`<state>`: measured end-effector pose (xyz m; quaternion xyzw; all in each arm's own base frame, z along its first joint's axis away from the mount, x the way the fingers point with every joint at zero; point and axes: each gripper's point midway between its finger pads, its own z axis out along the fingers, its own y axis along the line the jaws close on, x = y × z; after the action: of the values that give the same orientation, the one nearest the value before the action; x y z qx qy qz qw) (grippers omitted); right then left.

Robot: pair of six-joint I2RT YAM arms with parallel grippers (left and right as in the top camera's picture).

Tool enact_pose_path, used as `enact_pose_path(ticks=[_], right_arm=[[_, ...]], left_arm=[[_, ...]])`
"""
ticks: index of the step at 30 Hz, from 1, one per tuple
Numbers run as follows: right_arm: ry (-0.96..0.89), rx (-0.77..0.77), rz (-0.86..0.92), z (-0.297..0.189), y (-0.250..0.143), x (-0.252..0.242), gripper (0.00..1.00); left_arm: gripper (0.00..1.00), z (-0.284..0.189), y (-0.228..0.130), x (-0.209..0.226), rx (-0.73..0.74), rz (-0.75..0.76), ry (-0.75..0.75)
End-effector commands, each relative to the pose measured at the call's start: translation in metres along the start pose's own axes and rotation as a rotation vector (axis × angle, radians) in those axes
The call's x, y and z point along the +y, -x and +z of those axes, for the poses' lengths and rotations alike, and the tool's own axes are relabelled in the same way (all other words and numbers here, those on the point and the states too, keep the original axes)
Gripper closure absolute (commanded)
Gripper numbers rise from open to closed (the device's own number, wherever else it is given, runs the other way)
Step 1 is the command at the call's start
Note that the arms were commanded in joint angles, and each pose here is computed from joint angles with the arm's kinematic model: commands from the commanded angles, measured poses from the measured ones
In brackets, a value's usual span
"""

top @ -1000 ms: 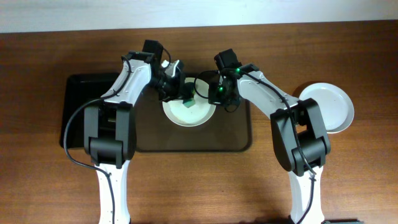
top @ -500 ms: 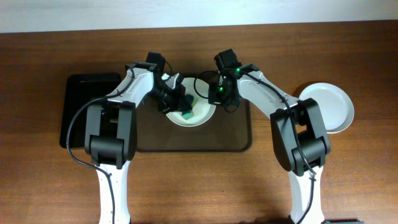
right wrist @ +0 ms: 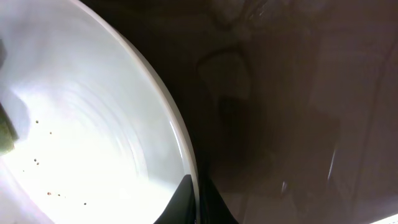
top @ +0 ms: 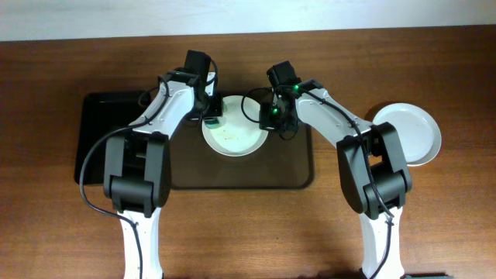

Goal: Clean dirty plates on tray and stack at the side
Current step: 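Scrub the white plate with the sponge in the left gripper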

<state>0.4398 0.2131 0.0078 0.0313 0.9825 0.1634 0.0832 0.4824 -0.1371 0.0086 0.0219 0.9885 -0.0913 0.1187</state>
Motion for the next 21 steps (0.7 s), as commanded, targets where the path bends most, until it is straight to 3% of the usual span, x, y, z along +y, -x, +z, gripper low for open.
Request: enact_pose_path(ticks=[1, 5, 13, 21], right_arm=[[-0.06, 0.015, 0.012, 0.01, -0.005, -0.016, 0.96], [-0.06, 0.014, 0.012, 0.01, -0.005, -0.016, 0.96], [-0.06, 0.015, 0.012, 0.01, -0.005, -0.016, 0.96], [-0.061, 0.017, 0.012, 0.01, -0.005, -0.016, 0.96]], left_arm=[[0.99, 0.012, -0.008, 0.013, 0.086, -0.03, 0.012], [0.99, -0.016, -0.009, -0.001, 0.137, 0.033, -0.048], [0.99, -0.036, -0.01, 0.006, 0.083, 0.16, 0.364], [0.99, -0.007, -0.049, -0.014, 0.16, 0.222, 0.348]])
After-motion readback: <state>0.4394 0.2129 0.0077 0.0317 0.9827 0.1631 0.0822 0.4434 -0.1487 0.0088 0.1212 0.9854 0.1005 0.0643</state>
